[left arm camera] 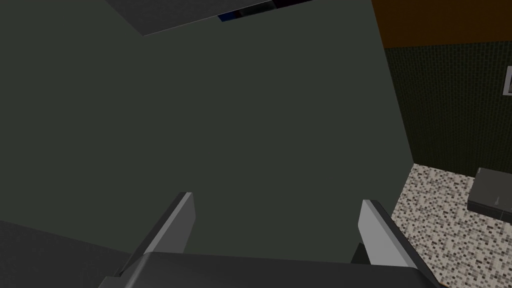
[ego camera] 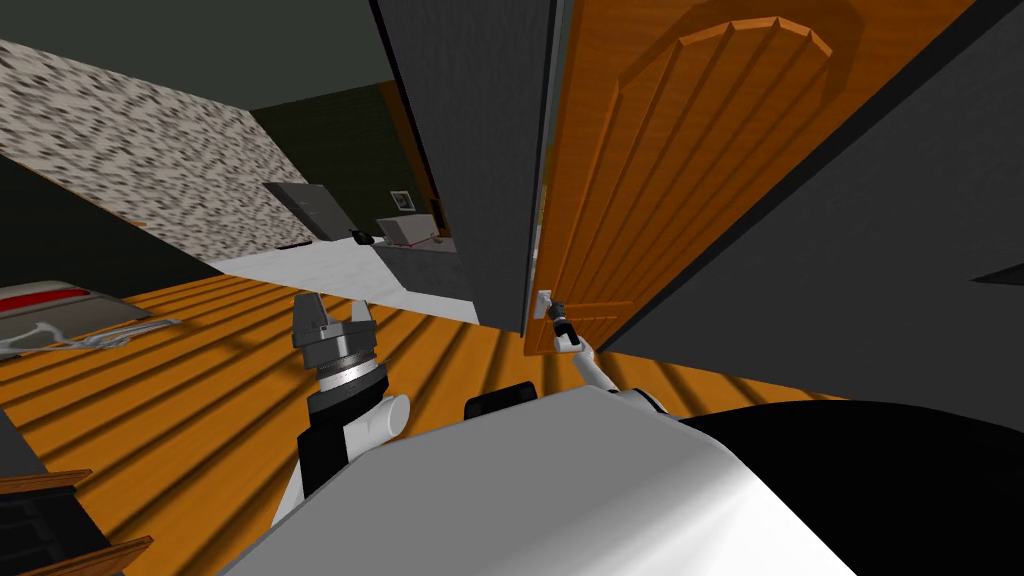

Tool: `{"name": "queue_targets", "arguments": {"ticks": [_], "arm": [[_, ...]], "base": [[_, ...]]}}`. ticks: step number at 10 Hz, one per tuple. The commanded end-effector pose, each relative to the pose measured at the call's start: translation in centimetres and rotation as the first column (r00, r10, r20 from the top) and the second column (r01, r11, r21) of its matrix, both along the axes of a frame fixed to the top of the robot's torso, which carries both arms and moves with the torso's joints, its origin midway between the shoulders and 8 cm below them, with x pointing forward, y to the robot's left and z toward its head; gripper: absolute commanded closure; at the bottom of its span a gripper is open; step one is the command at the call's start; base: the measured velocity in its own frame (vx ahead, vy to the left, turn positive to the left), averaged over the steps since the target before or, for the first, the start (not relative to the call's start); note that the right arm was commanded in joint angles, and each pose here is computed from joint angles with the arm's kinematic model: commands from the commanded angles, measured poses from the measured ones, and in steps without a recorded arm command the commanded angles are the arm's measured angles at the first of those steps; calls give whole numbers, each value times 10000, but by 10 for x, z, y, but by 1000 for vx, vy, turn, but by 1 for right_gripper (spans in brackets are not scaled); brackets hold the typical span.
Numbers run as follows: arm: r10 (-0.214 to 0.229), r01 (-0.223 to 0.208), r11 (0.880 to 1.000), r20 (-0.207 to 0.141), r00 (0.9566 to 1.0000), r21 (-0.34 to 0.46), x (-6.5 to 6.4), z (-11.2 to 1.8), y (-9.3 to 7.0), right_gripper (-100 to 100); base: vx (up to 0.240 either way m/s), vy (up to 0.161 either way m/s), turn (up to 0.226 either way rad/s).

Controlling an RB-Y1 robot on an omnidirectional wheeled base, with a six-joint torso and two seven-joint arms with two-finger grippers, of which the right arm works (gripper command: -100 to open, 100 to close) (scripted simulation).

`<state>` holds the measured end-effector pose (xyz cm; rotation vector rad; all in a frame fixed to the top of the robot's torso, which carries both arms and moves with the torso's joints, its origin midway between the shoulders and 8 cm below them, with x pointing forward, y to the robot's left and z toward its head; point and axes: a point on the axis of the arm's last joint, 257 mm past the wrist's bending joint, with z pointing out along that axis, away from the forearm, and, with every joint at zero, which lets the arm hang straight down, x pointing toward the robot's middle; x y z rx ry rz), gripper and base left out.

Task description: Pull the door open

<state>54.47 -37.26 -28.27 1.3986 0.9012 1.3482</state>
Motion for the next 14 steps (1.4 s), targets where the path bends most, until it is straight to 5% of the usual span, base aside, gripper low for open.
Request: {"name": "queue_targets", "arguments": {"ticks": [1, 5, 6, 7, 8, 9, 10, 11, 14], "arm": [[242, -282, 9946, 414, 9988, 1003, 11, 10, 19, 100], [166, -265, 9808, 525, 9985, 1933, 13, 9, 17, 100], [95, -252, 9639, 602, 9981, 2650, 14, 8, 16, 100], [95, -252, 9639, 602, 9981, 2650, 14, 8, 16, 100], [18, -240, 9434, 670, 9977, 3309, 15, 7, 14, 100], [19, -244, 9423, 675, 9977, 3338, 15, 7, 14, 100], [-65, -239, 9159, 744, 9972, 4007, 17, 6, 13, 100], [-399, 145, 9027, 502, 9979, 4300, 8, -7, -3, -100], [-538, 93, 8394, 660, 9964, 5434, 8, -8, 5, -100]], "base": [[-77, -50, 144], [-48, -26, 54], [-33, -16, 68], [-34, -25, 39], [-60, -22, 98], [-57, -16, 53], [-61, -28, 91], [-79, -50, -7], [-98, 9, 50]]}}
